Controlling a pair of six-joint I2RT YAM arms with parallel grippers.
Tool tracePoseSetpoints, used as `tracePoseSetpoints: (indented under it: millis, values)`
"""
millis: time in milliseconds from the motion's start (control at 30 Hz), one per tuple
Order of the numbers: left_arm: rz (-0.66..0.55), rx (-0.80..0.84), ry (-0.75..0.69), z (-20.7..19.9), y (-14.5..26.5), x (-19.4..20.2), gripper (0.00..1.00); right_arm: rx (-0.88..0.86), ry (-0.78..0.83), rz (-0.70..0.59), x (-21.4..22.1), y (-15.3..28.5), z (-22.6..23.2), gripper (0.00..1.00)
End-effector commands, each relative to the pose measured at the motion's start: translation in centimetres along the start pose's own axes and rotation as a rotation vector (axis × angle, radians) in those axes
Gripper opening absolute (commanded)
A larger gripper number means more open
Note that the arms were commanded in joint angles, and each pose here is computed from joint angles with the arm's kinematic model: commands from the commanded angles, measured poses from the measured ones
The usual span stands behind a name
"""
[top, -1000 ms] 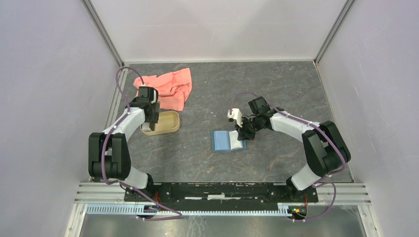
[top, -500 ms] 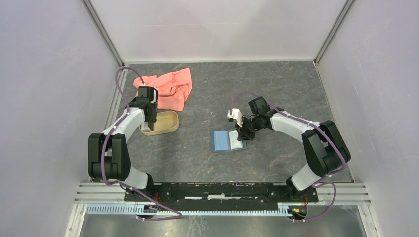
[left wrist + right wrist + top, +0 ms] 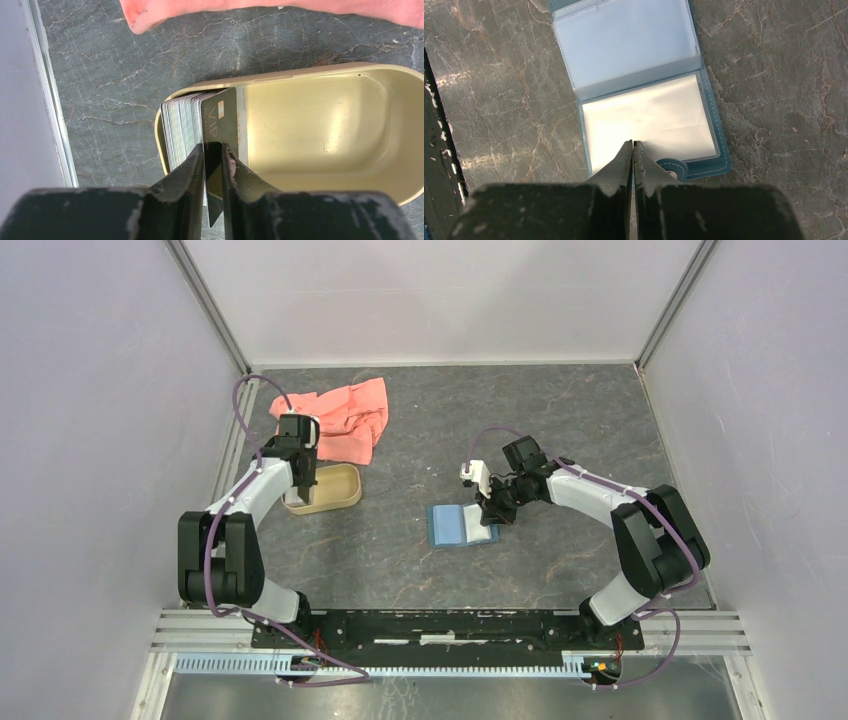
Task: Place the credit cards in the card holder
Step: Pick up the credit card from the storage box.
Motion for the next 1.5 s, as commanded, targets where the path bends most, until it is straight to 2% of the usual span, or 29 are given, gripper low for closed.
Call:
tracePoseSetpoints:
  millis: [0,167,467,1100,1167,1300,1467]
  values:
    - [-0.050,-0.014,0.040,0.8,0.8,-1.4,0.22,-0.012,0.035,-0.024,-1.1,0.2,0.1,0.08]
    - [-0.056,-0.004,0.041,0.7,0.9,-1.6,0.12,-0.014,0.035,-0.023,-1.1,0.2,0.1,0.08]
    - [-0.072,0.025,0.053,0.4,1.5,-2.0,0.04,-0.028,0.036,-0.030,-1.2,0.2,0.3,0.10]
    - [-0.152,0.150,0.088,-1.0,3.6,-3.7,0.02,-0.059,0.048,-0.050,-1.7,0.4,1.0,0.14]
    - [-0.188,0.212,0.120,-1.6,4.7,-4.7,0.02,-0.060,0.050,-0.052,-1.7,0.4,1.0,0.14]
    - [-0.325,0.450,0.190,-4.4,8.2,-7.3,0.02,-0.072,0.052,-0.057,-1.8,0.4,1.2,0.15]
    - [-0.492,0.872,0.329,-9.3,13.4,-9.8,0.02,-0.110,0.060,-0.080,-2.4,0.6,1.9,0.16]
Point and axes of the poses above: each gripper's point midway between its finger pads, its own y axis back along the fingers, its own z axis along the line the jaws close on, x = y × z, the point moved 2 cm from there along y, back along the fingers, and after that the axes turned 12 degrees about -y, right-handed, at the moved point
